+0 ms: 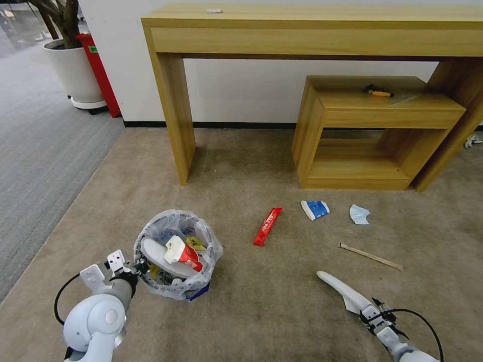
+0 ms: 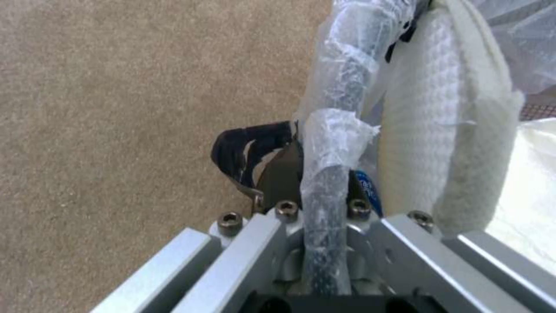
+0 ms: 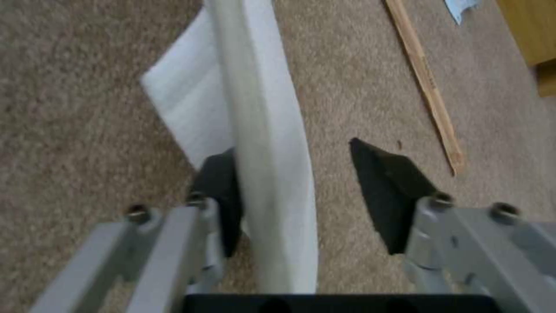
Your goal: Pick up the trash bin and place the garbage on the floor into it.
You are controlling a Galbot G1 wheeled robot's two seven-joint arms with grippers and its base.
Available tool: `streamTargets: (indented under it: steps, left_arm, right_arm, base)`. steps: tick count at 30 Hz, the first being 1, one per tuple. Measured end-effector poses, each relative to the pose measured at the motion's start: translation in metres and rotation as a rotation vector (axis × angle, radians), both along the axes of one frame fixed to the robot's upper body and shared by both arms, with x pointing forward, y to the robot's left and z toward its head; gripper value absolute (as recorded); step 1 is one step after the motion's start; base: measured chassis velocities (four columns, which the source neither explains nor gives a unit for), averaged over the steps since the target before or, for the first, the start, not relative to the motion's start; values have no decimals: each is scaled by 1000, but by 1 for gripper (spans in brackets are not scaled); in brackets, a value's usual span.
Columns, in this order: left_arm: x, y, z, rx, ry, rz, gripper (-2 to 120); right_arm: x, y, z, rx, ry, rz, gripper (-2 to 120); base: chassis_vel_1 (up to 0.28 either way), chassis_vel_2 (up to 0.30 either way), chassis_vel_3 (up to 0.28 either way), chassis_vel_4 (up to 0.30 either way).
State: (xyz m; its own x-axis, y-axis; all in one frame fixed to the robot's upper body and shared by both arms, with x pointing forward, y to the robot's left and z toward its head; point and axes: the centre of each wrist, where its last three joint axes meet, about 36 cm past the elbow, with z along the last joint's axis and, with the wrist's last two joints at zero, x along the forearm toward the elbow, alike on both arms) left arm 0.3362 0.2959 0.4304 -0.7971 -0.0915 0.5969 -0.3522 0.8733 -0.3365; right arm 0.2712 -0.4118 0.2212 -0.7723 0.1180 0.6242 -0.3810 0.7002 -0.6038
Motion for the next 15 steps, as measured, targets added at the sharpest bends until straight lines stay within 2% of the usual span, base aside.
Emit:
streamTargets:
  steps: [3,5,7,9,15]
  left_arm:
    - [-1,-1,0,-1,1,0,0]
    - [-2,-1,0,2,2,1,0]
    - [-2,-1,0,2,3,1,0]
    - [-2,0,-1,7,5,3,0]
    - [-2,-1,-1,9,7,4,0]
  right_arm:
    - [1,1,-1,13,-10,4,34]
    - [2,1,0,26,-16,9,22]
    - [2,1,-1,30,-18,11,21]
    - [4,0,-1,46,-30,16,7]
    - [10,3,0,95,-53,30,1]
  base:
    - [0,0,0,0]
    - [0,0,0,0]
    - [0,0,0,0]
    - [0,0,0,0]
    - [0,0,0,0]
